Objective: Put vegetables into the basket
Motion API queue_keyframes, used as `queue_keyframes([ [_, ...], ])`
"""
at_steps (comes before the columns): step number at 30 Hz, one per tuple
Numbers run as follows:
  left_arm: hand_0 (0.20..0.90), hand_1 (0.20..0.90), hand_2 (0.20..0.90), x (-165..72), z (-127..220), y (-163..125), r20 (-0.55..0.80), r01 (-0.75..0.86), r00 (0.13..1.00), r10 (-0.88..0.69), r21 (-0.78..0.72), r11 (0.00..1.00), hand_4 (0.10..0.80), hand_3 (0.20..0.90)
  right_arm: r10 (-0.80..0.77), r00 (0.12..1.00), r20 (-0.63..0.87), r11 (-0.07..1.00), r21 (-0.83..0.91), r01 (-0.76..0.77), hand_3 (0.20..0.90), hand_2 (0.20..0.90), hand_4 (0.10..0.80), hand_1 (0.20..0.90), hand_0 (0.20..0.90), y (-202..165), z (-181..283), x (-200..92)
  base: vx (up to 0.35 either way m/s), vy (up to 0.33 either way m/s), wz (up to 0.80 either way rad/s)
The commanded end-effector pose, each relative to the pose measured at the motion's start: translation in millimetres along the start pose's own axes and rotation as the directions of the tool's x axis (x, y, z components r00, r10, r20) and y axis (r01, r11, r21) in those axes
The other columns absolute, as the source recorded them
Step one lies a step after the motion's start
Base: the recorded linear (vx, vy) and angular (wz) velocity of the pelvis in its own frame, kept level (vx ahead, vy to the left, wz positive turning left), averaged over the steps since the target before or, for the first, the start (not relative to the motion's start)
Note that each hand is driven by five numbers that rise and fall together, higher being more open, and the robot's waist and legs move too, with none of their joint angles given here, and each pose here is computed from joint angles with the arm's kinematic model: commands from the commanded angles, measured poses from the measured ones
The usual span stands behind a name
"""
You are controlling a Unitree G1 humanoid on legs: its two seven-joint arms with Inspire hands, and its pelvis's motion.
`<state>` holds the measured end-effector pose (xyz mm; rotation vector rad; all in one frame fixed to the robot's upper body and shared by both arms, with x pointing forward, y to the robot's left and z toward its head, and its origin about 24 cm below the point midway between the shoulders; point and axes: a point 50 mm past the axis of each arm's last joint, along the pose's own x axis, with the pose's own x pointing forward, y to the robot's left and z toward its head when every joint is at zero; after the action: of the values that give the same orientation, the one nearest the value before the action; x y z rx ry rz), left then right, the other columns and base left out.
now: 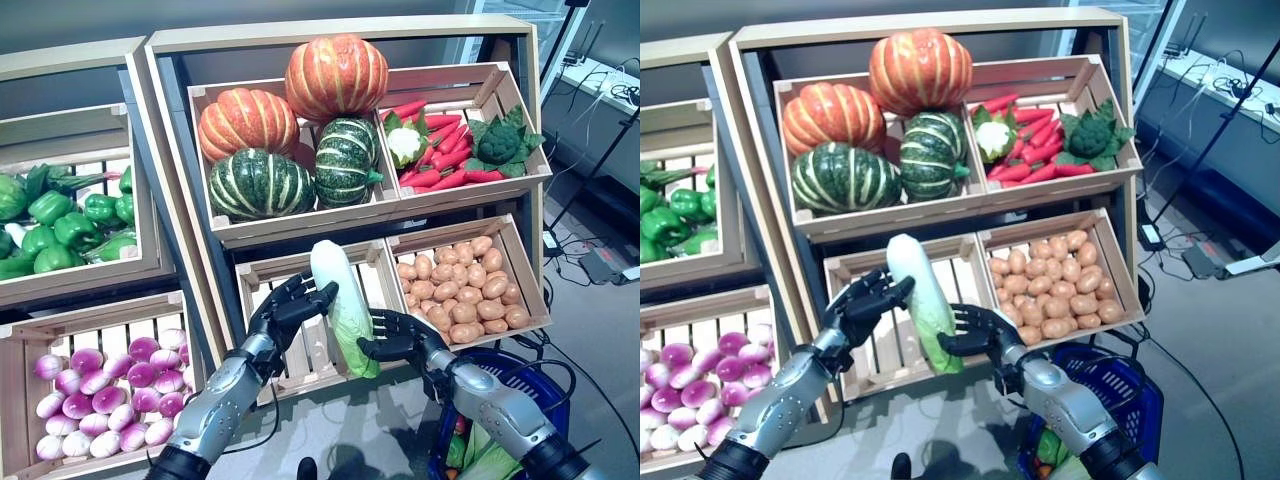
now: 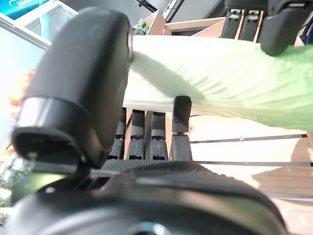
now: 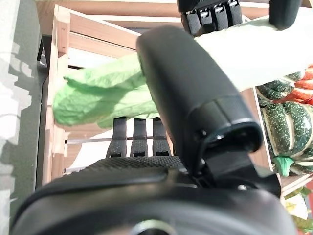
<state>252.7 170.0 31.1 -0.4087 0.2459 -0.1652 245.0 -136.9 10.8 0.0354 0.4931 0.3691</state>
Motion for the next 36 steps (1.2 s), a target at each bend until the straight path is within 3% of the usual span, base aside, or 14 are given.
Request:
queue_keyframes([
  [1, 0.3, 0.3, 0.3, 18, 47, -42, 0.231, 0.22, 0.95, -0.211, -0.014, 0.975, 0.4, 0.3, 0.215, 0.925, 0.313, 0.971, 0.03, -0.236, 0.3, 0.3, 0.4, 0.3, 0.3, 49, 66, 5, 0.0, 0.0, 0.0],
  [20, 0.3, 0.3, 0.3, 16, 50, -36, 0.228, 0.219, 0.95, -0.212, -0.009, 0.976, 0.4, 0.3, 0.158, 0.913, 0.376, 0.97, 0.116, -0.216, 0.3, 0.3, 0.4, 0.3, 0.3, 31, 69, 0, 0.0, 0.0, 0.0],
  [21, 0.498, 0.498, 0.498, 15, 51, -37, 0.227, 0.225, 0.949, -0.217, -0.012, 0.974, 0.532, 0.498, 0.162, 0.91, 0.381, 0.969, 0.114, -0.22, 0.3, 0.3, 0.4, 0.3, 0.3, 30, 69, -1, 0.0, 0.0, 0.0],
  [22, 0.766, 0.766, 0.766, 15, 50, -37, 0.227, 0.228, 0.949, -0.219, -0.014, 0.973, 0.711, 0.766, 0.164, 0.909, 0.383, 0.968, 0.113, -0.222, 0.3, 0.3, 0.4, 0.3, 0.3, 30, 69, -1, 0.0, 0.0, 0.0],
  [23, 0.9, 0.9, 0.9, 15, 50, -38, 0.228, 0.234, 0.948, -0.223, -0.018, 0.972, 0.8, 0.9, 0.163, 0.908, 0.385, 0.969, 0.113, -0.222, 0.3, 0.3, 0.4, 0.3, 0.3, 30, 70, -1, 0.0, 0.0, 0.0],
  [36, 0.9, 0.9, 0.9, 14, 51, -37, 0.229, 0.292, 0.936, -0.269, -0.071, 0.954, 0.8, 0.9, 0.158, 0.839, 0.52, 0.951, 0.15, -0.272, 0.3, 0.3, 0.4, 0.3, 0.3, 11, 90, -16, 0.0, 0.0, 0.0],
])
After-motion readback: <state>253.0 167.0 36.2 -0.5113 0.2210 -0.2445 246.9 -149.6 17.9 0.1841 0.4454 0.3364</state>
